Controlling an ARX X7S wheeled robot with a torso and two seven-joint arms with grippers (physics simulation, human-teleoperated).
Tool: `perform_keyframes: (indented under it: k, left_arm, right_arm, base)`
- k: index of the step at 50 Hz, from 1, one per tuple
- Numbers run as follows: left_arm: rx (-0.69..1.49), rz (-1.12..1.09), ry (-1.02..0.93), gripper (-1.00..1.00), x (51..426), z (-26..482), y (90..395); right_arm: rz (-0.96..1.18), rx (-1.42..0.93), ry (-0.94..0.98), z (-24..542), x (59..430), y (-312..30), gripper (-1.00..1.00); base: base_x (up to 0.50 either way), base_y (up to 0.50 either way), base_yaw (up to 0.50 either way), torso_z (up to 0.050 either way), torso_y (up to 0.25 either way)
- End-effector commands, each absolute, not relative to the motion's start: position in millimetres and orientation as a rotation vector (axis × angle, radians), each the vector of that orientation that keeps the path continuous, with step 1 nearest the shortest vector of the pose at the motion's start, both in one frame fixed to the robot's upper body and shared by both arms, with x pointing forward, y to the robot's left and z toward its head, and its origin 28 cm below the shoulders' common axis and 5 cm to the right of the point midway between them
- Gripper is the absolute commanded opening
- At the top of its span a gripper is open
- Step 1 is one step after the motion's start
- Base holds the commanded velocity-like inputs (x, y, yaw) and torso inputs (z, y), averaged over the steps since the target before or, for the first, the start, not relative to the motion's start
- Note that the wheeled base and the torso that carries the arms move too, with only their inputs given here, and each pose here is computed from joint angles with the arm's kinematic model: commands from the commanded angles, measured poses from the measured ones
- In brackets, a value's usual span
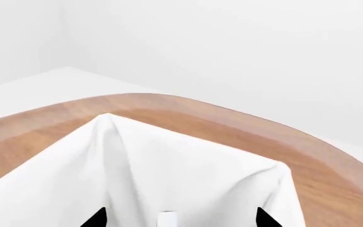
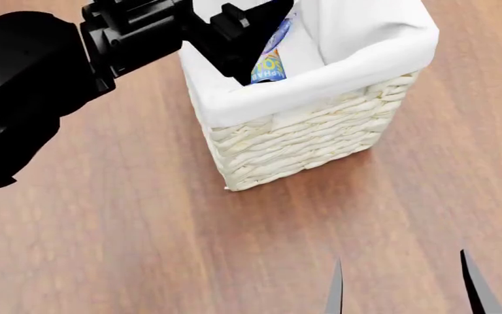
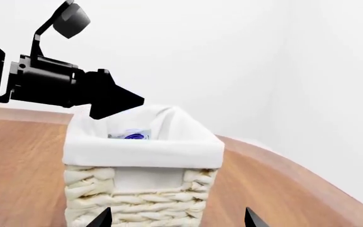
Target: Pick up the alphabet soup and the cream cheese box, and put them in the basket.
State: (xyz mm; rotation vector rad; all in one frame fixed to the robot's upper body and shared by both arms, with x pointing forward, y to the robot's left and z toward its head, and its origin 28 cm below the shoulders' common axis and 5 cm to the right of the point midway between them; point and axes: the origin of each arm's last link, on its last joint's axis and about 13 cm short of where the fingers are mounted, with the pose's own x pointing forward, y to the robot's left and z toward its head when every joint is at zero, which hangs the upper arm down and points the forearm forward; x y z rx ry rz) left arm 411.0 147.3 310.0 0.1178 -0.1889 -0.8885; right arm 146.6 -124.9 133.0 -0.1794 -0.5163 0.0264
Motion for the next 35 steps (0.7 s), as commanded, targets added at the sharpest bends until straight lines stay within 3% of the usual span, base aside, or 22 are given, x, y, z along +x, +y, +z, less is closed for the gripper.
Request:
perform_keyframes:
  k: [1, 19, 25, 30, 35]
  left_arm:
    - [0.096, -0.883, -0.192, 1.00, 412, 313, 147]
    - [0.062, -0.849, -0.238, 1.00, 407, 312, 148]
    - [0.068, -0.585, -0.510, 1.00, 361, 296, 147]
    - [-0.032, -0.504, -0.537, 1.00, 311, 245, 148]
    - [-0.044, -0.418, -0.600, 1.00, 280, 230, 157]
  right_arm:
    - [0.027, -0.178, -0.513, 132, 146, -124, 1.00]
    - [0.029, -0.171, -0.512, 131, 145, -124, 1.00]
    - [0.034, -0.160, -0.506, 129, 147, -123, 1.00]
    - [0.045, -0.150, -0.505, 127, 148, -121, 1.00]
    - [0.062, -0.142, -0.505, 126, 149, -119, 1.00]
  base:
    - [0.00, 0.00, 0.00, 0.000, 0.000]
    - [0.00, 0.00, 0.00, 0.000, 0.000]
    - [0.00, 0.00, 0.00, 0.000, 0.000]
    - [0.00, 0.00, 0.00, 0.000, 0.000]
    - [0.00, 0.00, 0.00, 0.000, 0.000]
